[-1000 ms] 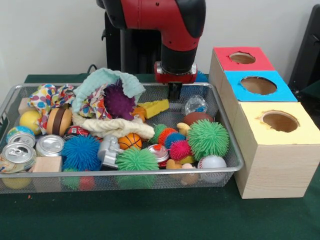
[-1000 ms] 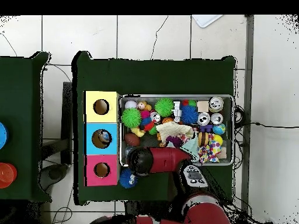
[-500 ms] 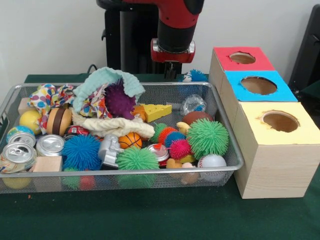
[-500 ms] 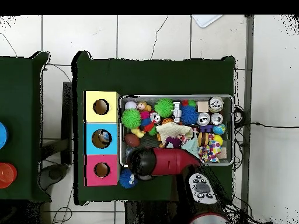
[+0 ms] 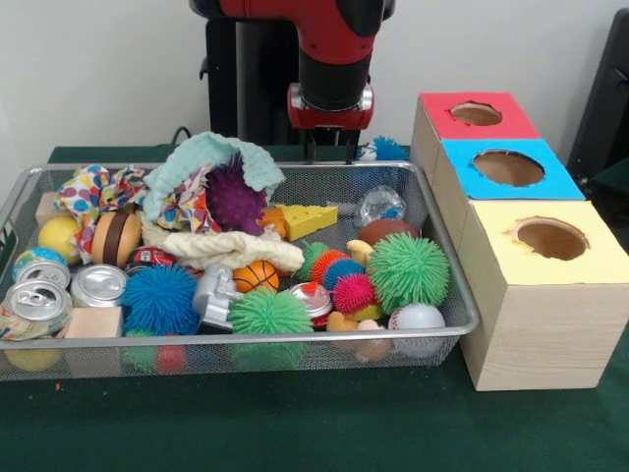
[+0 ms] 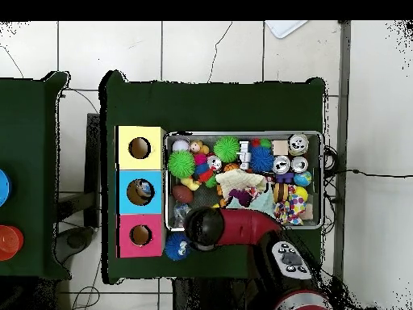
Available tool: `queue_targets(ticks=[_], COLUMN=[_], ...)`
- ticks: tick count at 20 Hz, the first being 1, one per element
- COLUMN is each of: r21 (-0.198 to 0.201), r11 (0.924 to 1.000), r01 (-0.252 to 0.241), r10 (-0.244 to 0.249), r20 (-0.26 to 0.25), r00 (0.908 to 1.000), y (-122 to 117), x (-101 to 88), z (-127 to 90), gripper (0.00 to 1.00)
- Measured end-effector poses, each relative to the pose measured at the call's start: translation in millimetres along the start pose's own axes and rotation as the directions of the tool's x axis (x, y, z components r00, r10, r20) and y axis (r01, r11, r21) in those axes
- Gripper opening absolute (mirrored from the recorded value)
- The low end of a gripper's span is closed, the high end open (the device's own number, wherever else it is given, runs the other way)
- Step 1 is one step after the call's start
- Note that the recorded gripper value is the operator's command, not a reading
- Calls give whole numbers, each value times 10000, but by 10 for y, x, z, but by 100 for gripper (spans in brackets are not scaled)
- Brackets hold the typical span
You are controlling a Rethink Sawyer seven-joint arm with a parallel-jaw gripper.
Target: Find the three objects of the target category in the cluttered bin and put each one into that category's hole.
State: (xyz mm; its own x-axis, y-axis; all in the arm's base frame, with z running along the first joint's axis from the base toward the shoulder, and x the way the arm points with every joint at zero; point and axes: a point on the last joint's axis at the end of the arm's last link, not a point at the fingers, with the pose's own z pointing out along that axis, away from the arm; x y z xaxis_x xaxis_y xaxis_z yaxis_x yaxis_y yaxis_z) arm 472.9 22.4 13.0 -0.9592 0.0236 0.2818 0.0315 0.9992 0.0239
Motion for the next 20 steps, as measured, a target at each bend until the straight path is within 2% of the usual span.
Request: queue_targets(ticks=[6, 12, 20], r21=[-298, -275, -205], r11=[9994, 9996, 9997], r01=[-151, -43, 113], r10=[169, 69, -88], r20=[613, 965, 1187], r00=[9980, 9953, 9929], y=[-41, -28, -15], x=[75, 127, 150], z=[2, 4, 7], gripper=[100, 100, 100])
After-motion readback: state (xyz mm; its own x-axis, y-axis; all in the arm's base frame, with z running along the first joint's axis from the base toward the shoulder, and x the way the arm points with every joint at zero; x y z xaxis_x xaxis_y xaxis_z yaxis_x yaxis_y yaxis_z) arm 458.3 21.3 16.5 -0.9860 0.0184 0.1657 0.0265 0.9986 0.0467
